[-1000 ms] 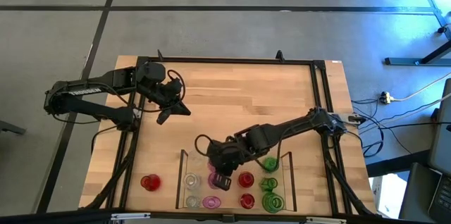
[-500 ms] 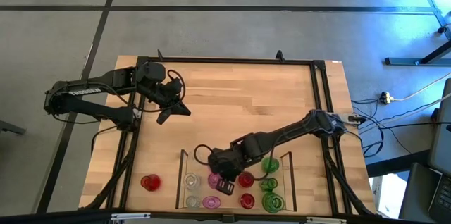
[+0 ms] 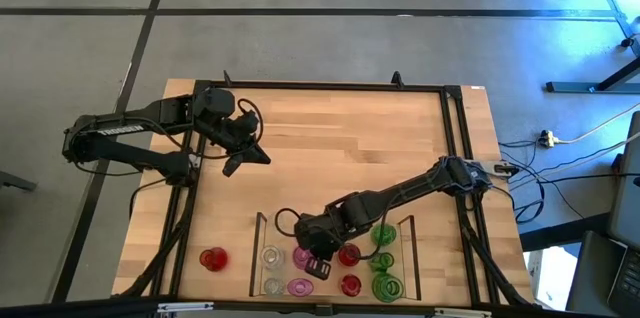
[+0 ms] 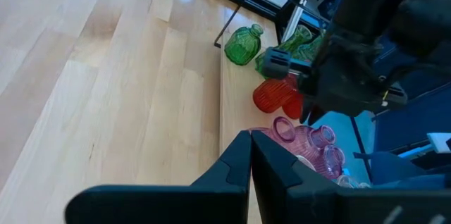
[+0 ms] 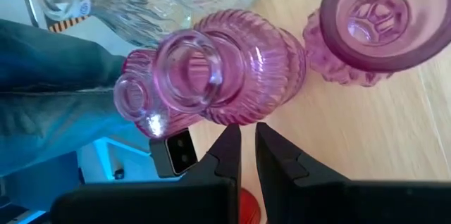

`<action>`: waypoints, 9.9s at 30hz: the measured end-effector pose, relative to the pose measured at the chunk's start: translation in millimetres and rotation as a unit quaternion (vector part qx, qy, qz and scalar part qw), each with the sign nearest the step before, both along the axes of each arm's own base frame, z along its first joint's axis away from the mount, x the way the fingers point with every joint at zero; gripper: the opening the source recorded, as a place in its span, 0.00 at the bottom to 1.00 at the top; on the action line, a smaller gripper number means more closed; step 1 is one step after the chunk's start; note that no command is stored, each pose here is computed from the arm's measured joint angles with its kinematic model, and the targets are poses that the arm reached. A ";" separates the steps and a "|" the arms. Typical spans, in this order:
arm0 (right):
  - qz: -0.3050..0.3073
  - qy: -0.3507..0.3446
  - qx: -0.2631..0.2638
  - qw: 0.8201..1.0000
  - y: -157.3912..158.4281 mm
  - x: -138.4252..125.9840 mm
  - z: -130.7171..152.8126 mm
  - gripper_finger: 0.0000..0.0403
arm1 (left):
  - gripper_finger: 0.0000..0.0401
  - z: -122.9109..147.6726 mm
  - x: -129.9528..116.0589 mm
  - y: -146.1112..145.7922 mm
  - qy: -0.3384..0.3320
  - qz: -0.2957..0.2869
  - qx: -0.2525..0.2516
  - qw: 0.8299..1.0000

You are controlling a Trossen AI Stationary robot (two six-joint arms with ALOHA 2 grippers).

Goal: Sort vases onto shelf
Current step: Put the purple vase aligned with the other purple vases on the shelf, then put the red vase aligned with the other red vases on the shelf

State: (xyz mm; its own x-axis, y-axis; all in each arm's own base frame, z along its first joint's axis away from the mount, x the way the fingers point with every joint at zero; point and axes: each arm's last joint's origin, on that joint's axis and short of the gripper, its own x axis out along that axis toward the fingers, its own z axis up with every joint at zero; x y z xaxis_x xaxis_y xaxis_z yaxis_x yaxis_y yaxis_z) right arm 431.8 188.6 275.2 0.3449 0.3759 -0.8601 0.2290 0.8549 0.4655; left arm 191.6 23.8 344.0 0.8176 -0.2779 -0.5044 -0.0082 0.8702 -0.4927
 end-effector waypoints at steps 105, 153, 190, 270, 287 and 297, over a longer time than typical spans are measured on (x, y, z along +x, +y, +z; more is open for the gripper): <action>-0.196 -0.067 -0.360 0.910 -117.0 -128.6 148.3 0.07 | 0.07 -110.8 -114.4 -169.0 0.381 0.193 -0.151 0.892; -0.410 -0.098 -0.184 0.888 -97.5 -280.4 111.2 0.07 | 0.05 -14.8 207.2 -33.1 0.224 -0.166 0.072 0.958; -0.373 -0.066 -0.160 0.912 -67.3 -266.1 62.1 0.07 | 0.09 -76.6 263.0 -81.0 0.260 -0.168 -0.020 0.951; -0.360 -0.053 -0.156 0.918 -66.8 -266.5 62.0 0.07 | 0.16 -75.6 262.3 -81.5 0.252 -0.193 -0.027 0.948; -0.358 -0.048 -0.150 0.920 -68.1 -268.7 63.4 0.07 | 0.26 -75.6 263.4 -71.6 0.253 -0.173 -0.017 0.952; -0.362 -0.059 -0.146 0.919 -73.0 -273.7 68.2 0.07 | 0.25 -62.6 266.8 -48.7 0.238 -0.137 -0.026 0.961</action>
State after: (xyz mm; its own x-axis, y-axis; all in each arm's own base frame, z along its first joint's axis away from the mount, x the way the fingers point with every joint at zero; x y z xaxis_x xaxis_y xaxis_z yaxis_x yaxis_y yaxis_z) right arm 158.0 115.7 343.4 0.5110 -0.2289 -0.8285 0.7496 0.5903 0.2993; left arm 458.4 -25.0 281.4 0.3899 -0.4848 -0.7829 -0.0165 0.8464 -0.5323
